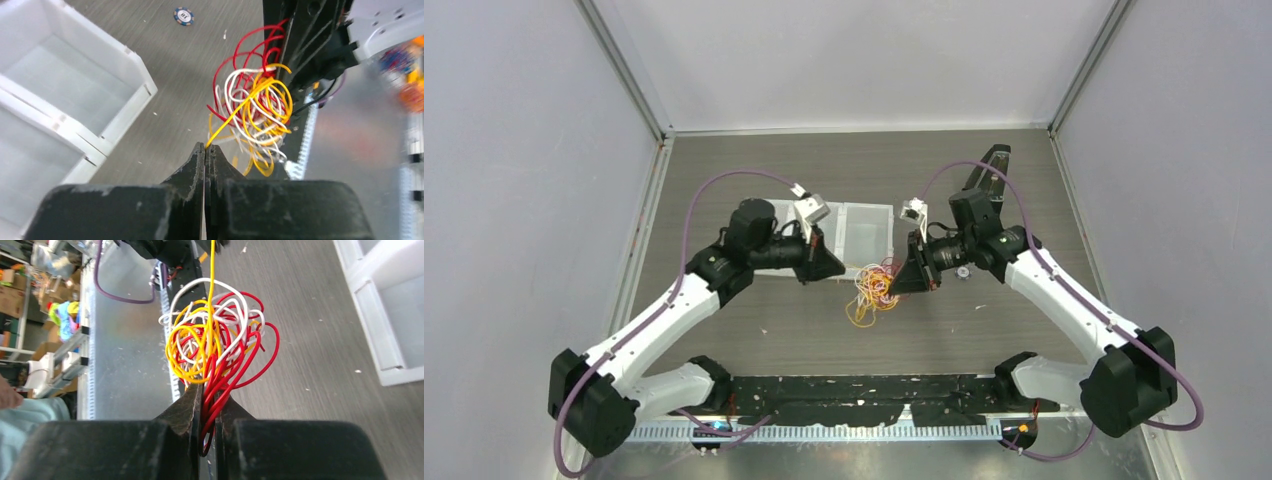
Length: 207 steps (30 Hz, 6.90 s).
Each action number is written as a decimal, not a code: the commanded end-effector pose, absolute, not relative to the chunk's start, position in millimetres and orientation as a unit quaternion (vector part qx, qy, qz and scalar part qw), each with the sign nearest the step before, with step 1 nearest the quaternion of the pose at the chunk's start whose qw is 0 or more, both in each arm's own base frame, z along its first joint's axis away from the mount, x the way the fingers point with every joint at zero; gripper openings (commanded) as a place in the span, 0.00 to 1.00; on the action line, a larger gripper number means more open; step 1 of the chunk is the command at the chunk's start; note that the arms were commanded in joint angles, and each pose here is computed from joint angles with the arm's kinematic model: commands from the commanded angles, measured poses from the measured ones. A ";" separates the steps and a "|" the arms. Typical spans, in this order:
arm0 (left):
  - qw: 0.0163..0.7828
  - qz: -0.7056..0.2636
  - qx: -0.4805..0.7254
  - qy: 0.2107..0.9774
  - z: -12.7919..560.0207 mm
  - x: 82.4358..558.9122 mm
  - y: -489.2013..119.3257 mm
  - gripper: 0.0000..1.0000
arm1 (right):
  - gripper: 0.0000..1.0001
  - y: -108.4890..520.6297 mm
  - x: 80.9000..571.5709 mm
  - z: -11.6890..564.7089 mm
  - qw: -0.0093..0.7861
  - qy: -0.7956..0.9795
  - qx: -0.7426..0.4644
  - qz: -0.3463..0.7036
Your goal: Untangle the cables
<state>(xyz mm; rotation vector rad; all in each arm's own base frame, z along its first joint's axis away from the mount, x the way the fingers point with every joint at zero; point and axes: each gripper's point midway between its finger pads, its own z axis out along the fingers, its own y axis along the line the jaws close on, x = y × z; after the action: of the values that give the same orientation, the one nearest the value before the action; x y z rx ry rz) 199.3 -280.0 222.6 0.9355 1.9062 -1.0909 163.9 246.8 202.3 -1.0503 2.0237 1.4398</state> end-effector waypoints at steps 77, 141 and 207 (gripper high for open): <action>0.441 -0.409 0.308 0.737 278.2 202.5 -197.9 0.00 | 0.05 177.2 230.2 131.5 0.253 0.833 -0.303 0.388; 0.733 -0.201 0.127 0.638 510.2 263.3 -31.9 0.00 | 0.05 11.7 218.7 90.9 0.150 0.904 -0.332 0.223; 0.448 -0.363 0.374 0.726 259.4 251.4 -169.9 0.93 | 0.05 128.2 183.9 163.0 0.220 0.798 -0.413 0.379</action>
<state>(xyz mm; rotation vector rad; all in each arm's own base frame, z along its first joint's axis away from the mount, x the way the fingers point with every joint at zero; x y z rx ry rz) 321.3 -106.8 252.0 0.6944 1.9286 -0.5451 193.5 96.3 135.4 -1.1390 2.3399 0.9272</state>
